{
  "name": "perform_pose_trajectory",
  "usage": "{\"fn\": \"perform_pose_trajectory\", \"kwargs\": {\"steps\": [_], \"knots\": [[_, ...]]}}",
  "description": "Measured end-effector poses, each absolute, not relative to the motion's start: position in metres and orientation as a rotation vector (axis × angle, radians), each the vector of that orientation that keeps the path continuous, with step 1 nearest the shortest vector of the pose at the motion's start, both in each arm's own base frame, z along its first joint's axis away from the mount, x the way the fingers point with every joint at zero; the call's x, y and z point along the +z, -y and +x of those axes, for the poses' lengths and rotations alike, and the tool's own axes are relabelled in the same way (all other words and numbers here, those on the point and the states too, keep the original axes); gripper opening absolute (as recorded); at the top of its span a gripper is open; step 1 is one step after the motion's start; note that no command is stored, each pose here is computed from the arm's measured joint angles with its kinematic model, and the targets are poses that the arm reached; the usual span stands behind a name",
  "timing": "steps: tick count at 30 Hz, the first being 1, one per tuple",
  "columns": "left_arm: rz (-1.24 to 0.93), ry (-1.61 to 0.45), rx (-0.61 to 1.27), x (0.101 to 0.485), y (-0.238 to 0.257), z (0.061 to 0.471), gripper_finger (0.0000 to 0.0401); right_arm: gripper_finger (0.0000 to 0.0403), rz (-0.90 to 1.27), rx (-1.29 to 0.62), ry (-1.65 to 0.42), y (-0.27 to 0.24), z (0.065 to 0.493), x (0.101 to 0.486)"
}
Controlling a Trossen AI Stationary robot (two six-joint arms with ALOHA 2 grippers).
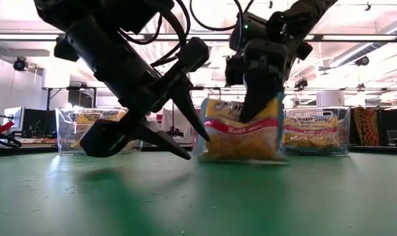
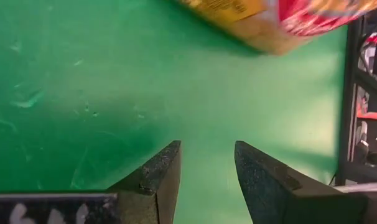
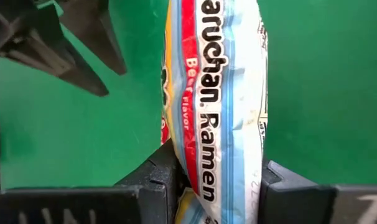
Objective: Sort Maruchan noodles
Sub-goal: Put the blue noodle pack into the right transparent bin
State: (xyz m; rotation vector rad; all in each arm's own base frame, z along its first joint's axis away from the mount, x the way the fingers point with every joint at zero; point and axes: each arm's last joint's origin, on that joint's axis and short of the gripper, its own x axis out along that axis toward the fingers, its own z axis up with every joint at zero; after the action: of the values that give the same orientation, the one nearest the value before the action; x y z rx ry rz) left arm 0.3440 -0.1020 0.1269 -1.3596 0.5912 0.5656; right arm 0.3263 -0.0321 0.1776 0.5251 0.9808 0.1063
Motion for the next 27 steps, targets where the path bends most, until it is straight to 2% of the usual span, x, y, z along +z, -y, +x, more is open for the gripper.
{"fn": "perform_pose_trajectory", "kwargs": {"steps": [5, 19, 27], "knots": [[-1.345, -0.559, 0.590, 0.127, 0.101, 0.344, 0.0134, 0.0089, 0.490, 0.087, -0.988, 0.044, 0.311, 0.203], [-1.329, -0.558, 0.616, 0.124, 0.098, 0.342, 0.0134, 0.0089, 0.515, -0.051, -0.841, 0.081, 0.249, 0.271], [-1.298, -0.572, 0.617, 0.123, 0.097, 0.341, 0.0134, 0.0091, 0.467, -0.118, -0.760, 0.086, 0.228, 0.292]]}}
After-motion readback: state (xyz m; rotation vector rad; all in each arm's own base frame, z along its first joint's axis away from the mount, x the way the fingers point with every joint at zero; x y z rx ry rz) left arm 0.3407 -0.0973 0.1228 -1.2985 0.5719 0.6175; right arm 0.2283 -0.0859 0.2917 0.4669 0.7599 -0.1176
